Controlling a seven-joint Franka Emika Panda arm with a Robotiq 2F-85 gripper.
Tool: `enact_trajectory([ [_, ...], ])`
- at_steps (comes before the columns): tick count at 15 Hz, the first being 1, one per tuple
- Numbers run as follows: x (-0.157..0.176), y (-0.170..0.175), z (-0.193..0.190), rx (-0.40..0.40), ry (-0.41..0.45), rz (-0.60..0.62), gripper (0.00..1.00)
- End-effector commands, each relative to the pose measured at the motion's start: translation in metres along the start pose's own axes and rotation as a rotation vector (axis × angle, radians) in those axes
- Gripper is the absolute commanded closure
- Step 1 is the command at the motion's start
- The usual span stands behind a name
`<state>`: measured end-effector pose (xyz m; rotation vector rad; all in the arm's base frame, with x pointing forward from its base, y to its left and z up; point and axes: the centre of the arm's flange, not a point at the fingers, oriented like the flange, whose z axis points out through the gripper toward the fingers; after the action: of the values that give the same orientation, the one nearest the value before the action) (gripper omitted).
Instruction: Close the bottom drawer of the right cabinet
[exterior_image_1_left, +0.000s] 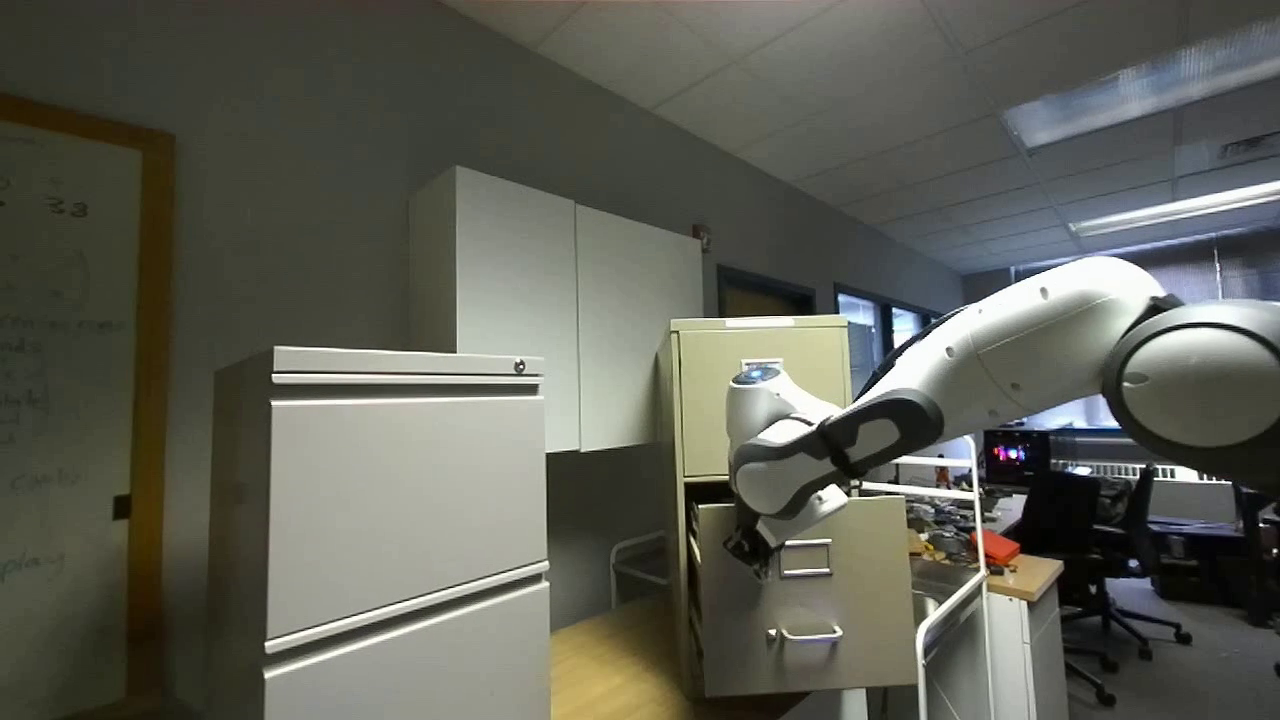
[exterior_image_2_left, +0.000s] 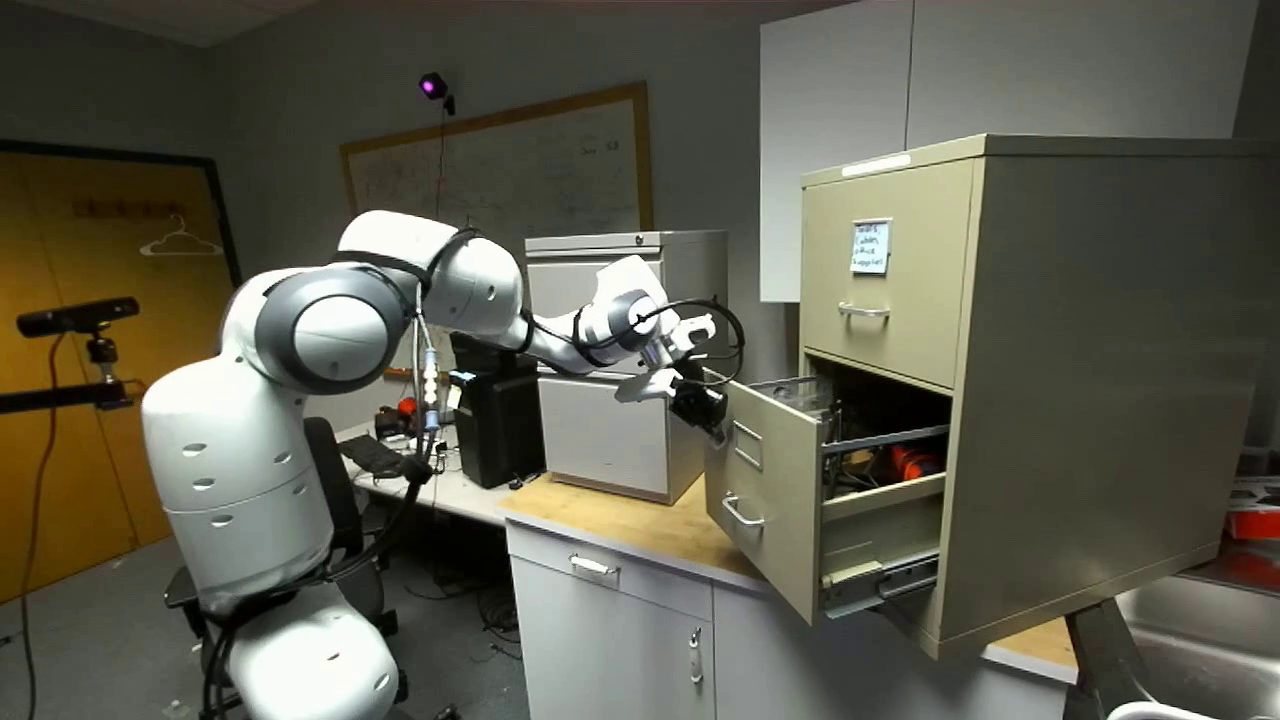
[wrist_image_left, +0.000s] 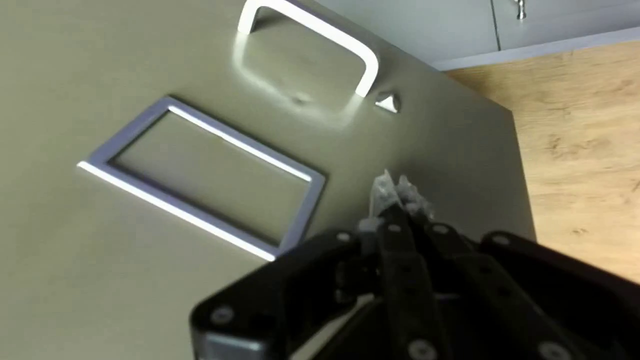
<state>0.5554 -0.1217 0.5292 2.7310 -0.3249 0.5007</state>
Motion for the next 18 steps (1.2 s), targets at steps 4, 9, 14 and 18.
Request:
enact_trajectory([
  [4, 0.096, 0.007, 0.074, -0.209, 0.074, 0.063, 1.00],
  [9, 0.137, 0.054, 0.092, -0.311, 0.109, 0.169, 1.00],
  [14, 0.171, 0.090, 0.113, -0.317, 0.103, 0.259, 1.00],
  [18, 0.190, 0.108, 0.123, -0.318, 0.102, 0.328, 1.00],
])
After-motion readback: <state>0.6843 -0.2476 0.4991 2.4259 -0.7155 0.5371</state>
